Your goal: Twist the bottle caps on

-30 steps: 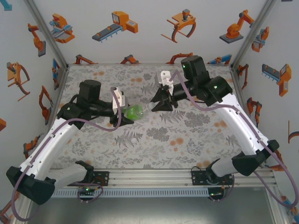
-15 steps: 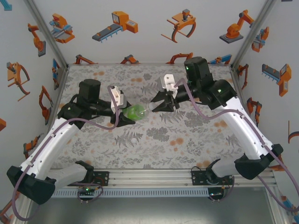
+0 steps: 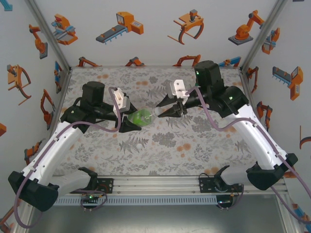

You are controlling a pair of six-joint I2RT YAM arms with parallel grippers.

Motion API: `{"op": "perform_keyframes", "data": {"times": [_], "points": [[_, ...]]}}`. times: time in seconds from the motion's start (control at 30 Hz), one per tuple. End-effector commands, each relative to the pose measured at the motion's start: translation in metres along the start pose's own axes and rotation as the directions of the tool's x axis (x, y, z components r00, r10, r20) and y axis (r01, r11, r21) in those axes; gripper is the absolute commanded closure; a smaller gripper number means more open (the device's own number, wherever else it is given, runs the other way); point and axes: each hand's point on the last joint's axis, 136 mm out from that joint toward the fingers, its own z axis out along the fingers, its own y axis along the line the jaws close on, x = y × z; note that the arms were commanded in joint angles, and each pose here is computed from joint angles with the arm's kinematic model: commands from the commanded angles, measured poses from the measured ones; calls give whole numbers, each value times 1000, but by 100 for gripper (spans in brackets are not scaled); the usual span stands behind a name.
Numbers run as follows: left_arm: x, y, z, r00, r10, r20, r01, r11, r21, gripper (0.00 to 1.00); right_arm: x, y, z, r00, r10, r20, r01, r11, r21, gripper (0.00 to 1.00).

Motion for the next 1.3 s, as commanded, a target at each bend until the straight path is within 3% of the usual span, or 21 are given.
{"op": "perform_keyframes", "data": {"times": [0.0,0.23,0.33,0.4,0.53,0.67,0.8,0.87,0.93,1.0,1.1,1.2,1.27], "points": [[-21,4,-5,996,76,49,-75,997,-20,100,4,7,8,994,108,0,-108,993,-54,100],[-9,20,-5,995,103,19,-99,986,-135,100,9,-15,16,920,390,33,-390,921,9,100],[-6,27,-4,994,106,14,-102,980,-171,100,11,-29,19,851,518,89,-523,851,47,100],[-4,35,-4,994,108,12,-103,972,-210,100,16,-45,19,774,618,141,-632,767,109,100],[4,51,-3,995,103,-8,-102,955,-279,100,34,-70,17,569,791,223,-821,533,205,100],[10,70,-2,995,97,-21,-98,932,-348,100,65,-92,16,251,908,335,-957,181,227,100],[18,83,1,995,85,-45,-95,920,-380,100,104,-101,18,-89,925,369,-966,-170,193,100],[24,89,3,994,83,-67,-102,916,-389,100,127,-96,17,-208,908,362,-921,-307,240,100],[30,93,6,992,85,-90,-114,913,-392,100,142,-94,15,-282,886,367,-884,-389,261,100],[34,96,8,990,86,-113,-124,911,-394,100,148,-94,16,-324,870,372,-867,-430,250,100],[36,97,10,987,94,-130,-138,913,-383,100,148,-98,18,-332,867,372,-868,-435,240,100],[36,96,13,986,107,-130,-149,918,-369,100,142,-102,15,-295,879,376,-883,-401,245,92],[38,93,15,985,111,-129,-151,924,-352,100,134,-105,11,-227,898,378,-904,-339,261,83]]}}
